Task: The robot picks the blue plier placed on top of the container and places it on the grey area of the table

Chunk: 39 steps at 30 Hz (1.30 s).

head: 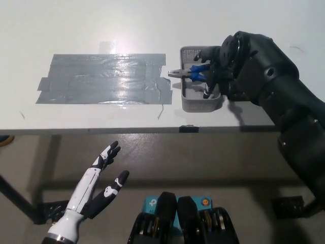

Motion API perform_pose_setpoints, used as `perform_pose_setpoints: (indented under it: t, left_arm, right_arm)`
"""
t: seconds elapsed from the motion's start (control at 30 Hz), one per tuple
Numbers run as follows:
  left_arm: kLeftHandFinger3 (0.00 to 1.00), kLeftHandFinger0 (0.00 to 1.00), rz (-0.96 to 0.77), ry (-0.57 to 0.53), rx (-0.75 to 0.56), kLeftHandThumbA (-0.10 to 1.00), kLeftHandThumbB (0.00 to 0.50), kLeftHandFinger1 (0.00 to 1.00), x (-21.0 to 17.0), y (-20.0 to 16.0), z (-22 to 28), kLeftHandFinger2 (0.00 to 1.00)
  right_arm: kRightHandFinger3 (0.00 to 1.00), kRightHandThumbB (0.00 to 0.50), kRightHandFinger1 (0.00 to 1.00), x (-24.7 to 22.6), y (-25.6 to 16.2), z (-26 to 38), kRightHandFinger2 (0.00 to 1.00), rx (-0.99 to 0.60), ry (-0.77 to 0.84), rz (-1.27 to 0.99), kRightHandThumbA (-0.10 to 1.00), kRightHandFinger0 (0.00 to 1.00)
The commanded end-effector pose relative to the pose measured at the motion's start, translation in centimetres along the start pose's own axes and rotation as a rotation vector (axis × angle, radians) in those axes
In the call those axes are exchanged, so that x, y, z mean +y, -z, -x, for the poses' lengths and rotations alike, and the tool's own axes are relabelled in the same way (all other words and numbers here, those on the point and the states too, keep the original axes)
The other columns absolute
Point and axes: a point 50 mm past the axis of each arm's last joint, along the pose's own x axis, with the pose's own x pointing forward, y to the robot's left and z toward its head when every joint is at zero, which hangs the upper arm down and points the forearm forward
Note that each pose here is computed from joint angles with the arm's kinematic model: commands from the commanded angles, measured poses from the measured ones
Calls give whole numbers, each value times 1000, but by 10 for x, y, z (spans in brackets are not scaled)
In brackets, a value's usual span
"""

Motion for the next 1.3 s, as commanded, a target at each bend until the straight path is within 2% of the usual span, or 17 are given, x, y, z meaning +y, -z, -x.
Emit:
perform_pose_setpoints:
  t: [0.0, 0.17, 0.23, 0.27, 0.33, 0.43, 0.5, 0.53, 0.6, 0.63, 0.67, 0.7, 0.9, 1.0, 1.13, 1.17, 1.27]
  left_arm:
    - [1000, 1000, -23, 15, -64, 831, 79, 1000, 4, -13, -6, 1000]
    - [1000, 1000, -28, 22, -70, 820, 72, 1000, 4, -14, -7, 1000]
    - [1000, 1000, -28, 23, -72, 808, 68, 1000, 5, -14, -8, 1000]
    - [1000, 1000, -27, 23, -73, 804, 68, 1000, 5, -14, -8, 1000]
    - [1000, 1000, -29, 26, -75, 798, 72, 1000, 6, -14, -9, 1000]
    - [1000, 1000, -34, 33, -79, 802, 80, 1000, 6, -16, -10, 1000]
    - [1000, 1000, -35, 34, -83, 806, 84, 1000, 7, -17, -11, 1000]
    - [1000, 1000, -34, 34, -85, 798, 84, 1000, 7, -17, -11, 1000]
    - [1000, 1000, -40, 37, -88, 811, 97, 1000, 7, -18, -13, 1000]
    - [1000, 1000, -41, 36, -90, 817, 107, 1000, 8, -18, -13, 1000]
    - [1000, 1000, -40, 34, -94, 819, 108, 1000, 8, -19, -14, 1000]
    - [1000, 1000, -35, 34, -96, 825, 119, 1000, 9, -19, -15, 1000]
    - [1000, 1000, -42, 35, -111, 817, 103, 1000, 9, -20, -16, 1000]
    - [1000, 1000, -45, 35, -119, 794, 82, 998, 10, -19, -17, 992]
    - [1000, 1000, -45, 35, -120, 790, 82, 996, 10, -19, -18, 991]
    - [1000, 985, -46, 22, -137, 819, 91, 988, 15, -24, -31, 986]
    - [1000, 979, -47, 14, -148, 825, 87, 986, 18, -27, -37, 986]
  right_arm:
    - [1000, 344, 1000, -28, -19, 14, 1000, -25, 107, 56, 1000, 1000]
    - [1000, 325, 1000, -19, -15, 8, 1000, -15, 182, 60, 878, 1000]
    - [1000, 207, 1000, -15, -14, 4, 1000, -50, 282, 82, 323, 1000]
    - [1000, 183, 733, -11, -12, 2, 804, -54, 301, 99, -75, 592]
    - [961, 197, 440, -4, -9, -2, 502, -55, 357, 152, -100, 334]
    - [477, 203, 138, 8, -1, -8, 249, -87, 394, 152, -100, 5]
    - [395, 206, 188, 11, 2, -9, 334, -98, 409, 141, -100, 2]
    - [380, 198, 353, 15, 6, -11, 612, -105, 415, 131, -100, 21]
    - [598, 192, 562, 16, 11, -12, 926, -104, 426, 126, -100, 59]
    - [686, 185, 604, 17, 12, -13, 974, -106, 431, 123, -100, 76]
    - [913, 182, 632, 17, 15, -13, 1000, -105, 437, 122, -100, 94]
    - [972, 183, 638, 16, 18, -13, 1000, -101, 442, 117, -100, 102]
    - [1000, 176, 675, 15, 27, -12, 1000, -120, 476, 104, -100, 141]
    - [774, 198, 607, 4, 22, -7, 907, -156, 528, 106, -100, 179]
    - [476, 199, 491, 4, 22, -7, 792, -158, 530, 107, -100, 66]
    - [419, 207, 549, -31, -1, 13, 933, -239, 667, 136, -100, 10]
    - [479, 202, 625, -45, -12, 21, 1000, -256, 701, 152, -100, 56]
